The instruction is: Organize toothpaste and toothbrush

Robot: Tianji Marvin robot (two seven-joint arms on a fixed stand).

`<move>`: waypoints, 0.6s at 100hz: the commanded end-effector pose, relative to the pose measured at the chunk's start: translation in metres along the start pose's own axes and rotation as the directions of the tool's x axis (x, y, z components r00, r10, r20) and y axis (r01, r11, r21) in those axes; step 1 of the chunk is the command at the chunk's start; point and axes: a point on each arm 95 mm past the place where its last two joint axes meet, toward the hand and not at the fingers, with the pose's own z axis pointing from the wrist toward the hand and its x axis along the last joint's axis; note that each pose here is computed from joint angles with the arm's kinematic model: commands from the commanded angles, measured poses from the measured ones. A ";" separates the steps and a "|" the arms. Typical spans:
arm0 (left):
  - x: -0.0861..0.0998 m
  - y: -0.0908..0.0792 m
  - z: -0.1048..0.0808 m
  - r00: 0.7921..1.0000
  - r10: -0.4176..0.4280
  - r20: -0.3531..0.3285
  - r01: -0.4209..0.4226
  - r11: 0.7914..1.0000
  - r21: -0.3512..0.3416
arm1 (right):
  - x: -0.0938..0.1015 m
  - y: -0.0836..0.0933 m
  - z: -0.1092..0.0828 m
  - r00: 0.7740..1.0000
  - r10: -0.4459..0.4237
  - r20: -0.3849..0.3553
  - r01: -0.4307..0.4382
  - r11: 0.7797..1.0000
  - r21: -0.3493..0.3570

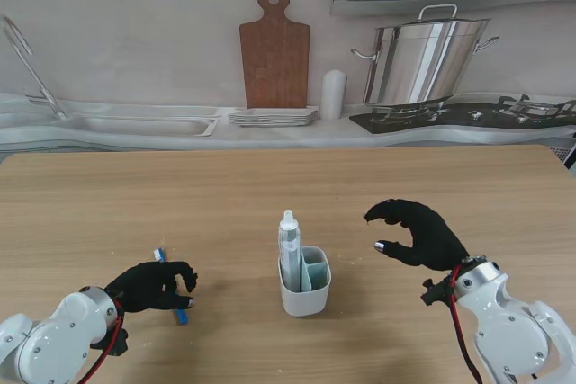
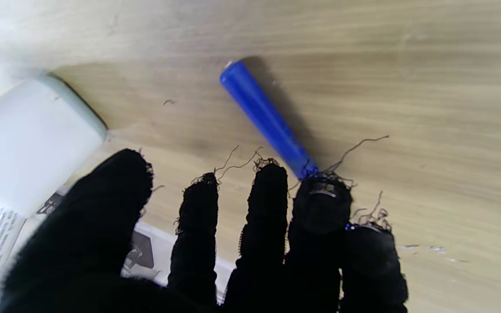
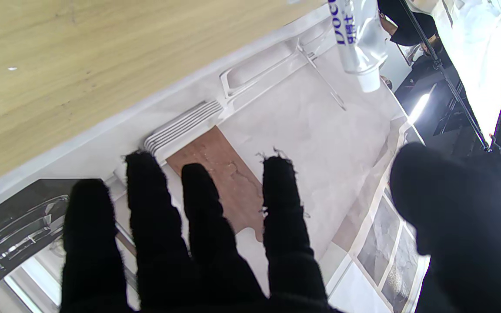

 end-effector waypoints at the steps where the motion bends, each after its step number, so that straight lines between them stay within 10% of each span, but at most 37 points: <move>1: -0.004 0.007 -0.001 1.000 0.002 0.006 -0.002 0.999 -0.041 | 0.000 -0.005 -0.001 1.000 0.003 0.008 -0.003 1.000 0.019; 60: -0.017 0.008 0.016 0.995 0.097 -0.005 -0.097 0.990 -0.099 | -0.001 -0.006 -0.002 1.000 0.005 0.020 -0.005 1.000 0.021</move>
